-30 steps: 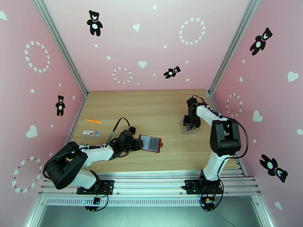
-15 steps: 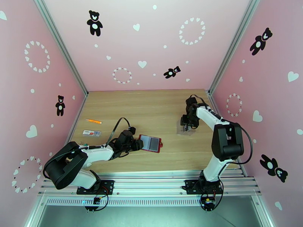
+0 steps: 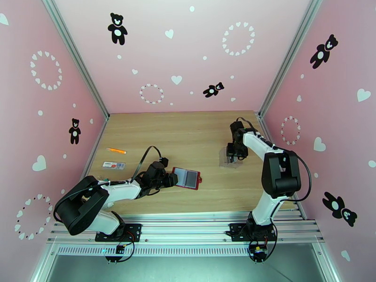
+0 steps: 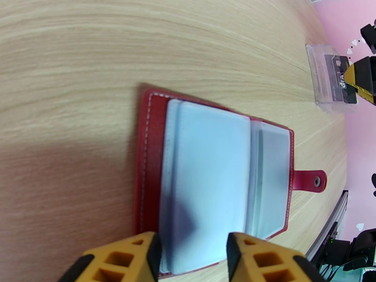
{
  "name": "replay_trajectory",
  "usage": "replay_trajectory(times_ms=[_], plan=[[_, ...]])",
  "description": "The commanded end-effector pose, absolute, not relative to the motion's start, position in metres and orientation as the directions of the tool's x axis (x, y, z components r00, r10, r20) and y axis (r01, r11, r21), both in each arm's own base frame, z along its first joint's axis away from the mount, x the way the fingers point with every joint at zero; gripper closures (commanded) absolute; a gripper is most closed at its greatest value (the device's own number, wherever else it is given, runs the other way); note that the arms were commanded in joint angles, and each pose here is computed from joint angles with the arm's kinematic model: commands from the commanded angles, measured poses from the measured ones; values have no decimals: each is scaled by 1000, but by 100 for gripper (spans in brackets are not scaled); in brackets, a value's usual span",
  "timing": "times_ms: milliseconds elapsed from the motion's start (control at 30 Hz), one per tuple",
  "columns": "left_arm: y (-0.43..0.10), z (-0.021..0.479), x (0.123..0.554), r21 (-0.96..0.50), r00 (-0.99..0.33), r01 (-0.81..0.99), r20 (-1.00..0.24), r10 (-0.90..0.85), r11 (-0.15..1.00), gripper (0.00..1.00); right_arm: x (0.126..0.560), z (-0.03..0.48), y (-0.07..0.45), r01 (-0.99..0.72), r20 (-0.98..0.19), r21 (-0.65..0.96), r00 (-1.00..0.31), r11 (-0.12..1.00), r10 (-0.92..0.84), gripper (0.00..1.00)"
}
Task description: Put the credit cards into the card holder
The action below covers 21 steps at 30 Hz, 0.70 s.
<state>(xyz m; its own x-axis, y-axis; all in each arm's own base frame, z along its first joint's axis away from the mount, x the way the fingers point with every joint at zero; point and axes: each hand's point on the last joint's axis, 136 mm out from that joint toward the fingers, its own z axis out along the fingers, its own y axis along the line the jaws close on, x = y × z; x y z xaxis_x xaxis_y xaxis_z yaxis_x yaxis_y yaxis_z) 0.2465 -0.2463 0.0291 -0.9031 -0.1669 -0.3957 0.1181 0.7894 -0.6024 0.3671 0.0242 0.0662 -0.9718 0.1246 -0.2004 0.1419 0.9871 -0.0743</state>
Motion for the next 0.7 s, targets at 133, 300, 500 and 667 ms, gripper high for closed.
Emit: replay_trajectory(times_ms=[133, 300, 500, 667], plan=[[-233, 7, 237, -561, -923, 72, -351, -158, 824, 57, 366, 68, 14, 157, -189, -139, -973, 978, 130, 50], [-233, 7, 237, -562, -923, 72, -351, -159, 824, 57, 365, 79, 9, 168, -218, -156, -967, 973, 132, 53], [-233, 7, 237, -563, -923, 72, -351, -159, 823, 57, 363, 89, 2, 180, -241, -184, -961, 966, 134, 56], [-232, 7, 237, -562, -922, 71, -351, -160, 824, 57, 361, 93, -2, 186, -249, -198, -959, 962, 134, 57]])
